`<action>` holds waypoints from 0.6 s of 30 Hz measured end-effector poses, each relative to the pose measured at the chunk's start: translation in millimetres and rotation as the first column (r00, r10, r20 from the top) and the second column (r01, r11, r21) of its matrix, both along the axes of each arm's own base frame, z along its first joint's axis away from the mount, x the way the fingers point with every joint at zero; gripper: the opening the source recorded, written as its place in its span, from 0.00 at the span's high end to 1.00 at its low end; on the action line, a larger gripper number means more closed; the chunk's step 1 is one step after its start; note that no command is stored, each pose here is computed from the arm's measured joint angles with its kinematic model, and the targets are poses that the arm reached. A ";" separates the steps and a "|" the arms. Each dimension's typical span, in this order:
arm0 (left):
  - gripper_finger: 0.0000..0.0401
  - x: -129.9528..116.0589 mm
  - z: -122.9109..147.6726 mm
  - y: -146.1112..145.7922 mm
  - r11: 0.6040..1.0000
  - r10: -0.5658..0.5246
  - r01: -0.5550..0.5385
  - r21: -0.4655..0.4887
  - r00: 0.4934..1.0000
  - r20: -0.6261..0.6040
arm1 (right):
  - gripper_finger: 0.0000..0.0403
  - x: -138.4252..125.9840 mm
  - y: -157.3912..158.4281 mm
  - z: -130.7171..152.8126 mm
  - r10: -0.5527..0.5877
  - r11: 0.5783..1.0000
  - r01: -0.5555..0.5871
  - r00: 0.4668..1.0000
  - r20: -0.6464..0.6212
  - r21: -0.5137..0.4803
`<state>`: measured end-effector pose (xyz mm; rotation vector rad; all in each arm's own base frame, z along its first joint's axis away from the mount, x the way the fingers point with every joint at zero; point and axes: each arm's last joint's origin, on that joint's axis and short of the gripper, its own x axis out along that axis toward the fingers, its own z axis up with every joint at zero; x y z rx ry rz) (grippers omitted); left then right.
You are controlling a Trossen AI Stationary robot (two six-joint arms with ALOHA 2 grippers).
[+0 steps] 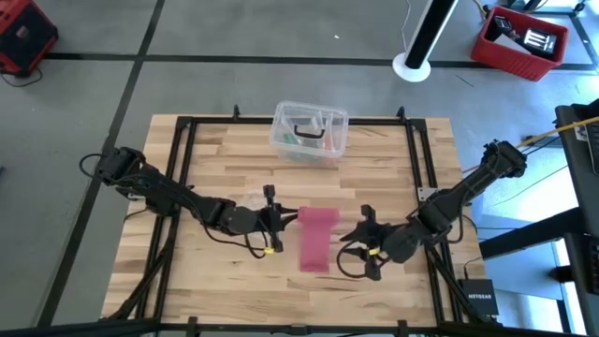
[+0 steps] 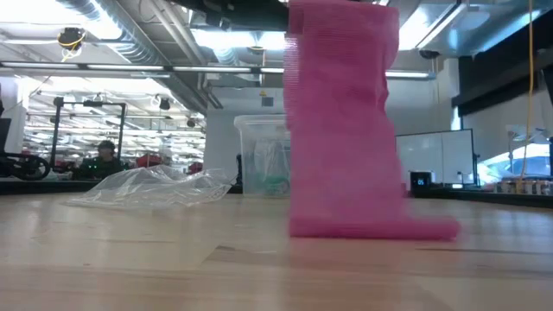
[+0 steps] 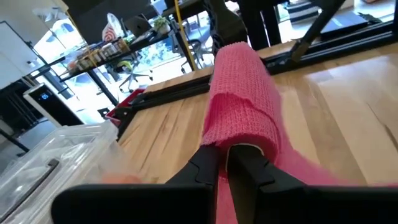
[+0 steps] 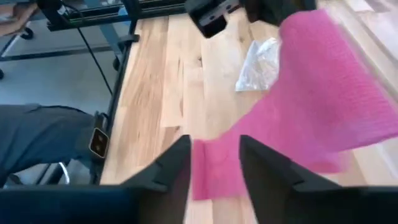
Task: Roll bandage
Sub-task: Roll the pink bandage
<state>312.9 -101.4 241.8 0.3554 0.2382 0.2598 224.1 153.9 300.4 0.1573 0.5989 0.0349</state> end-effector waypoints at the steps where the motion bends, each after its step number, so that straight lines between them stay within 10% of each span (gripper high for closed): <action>1: 0.97 0.0 0.0 -0.1 1.000 0.000 0.000 0.000 1.000 0.000 | 0.59 -0.7 -0.6 -0.9 -0.001 1.000 0.000 1.000 -0.011 -0.009; 11: 0.97 0.3 1.5 -0.3 1.000 -0.004 0.004 -0.002 1.000 0.010 | 0.43 -2.2 -2.9 -62.8 -0.079 0.991 0.058 0.982 -0.171 -0.122; 18: 0.97 0.2 2.3 -0.8 1.000 -0.007 0.007 -0.008 1.000 0.016 | 0.43 -3.6 -9.3 -136.2 -0.162 0.975 0.155 0.986 -0.031 -0.158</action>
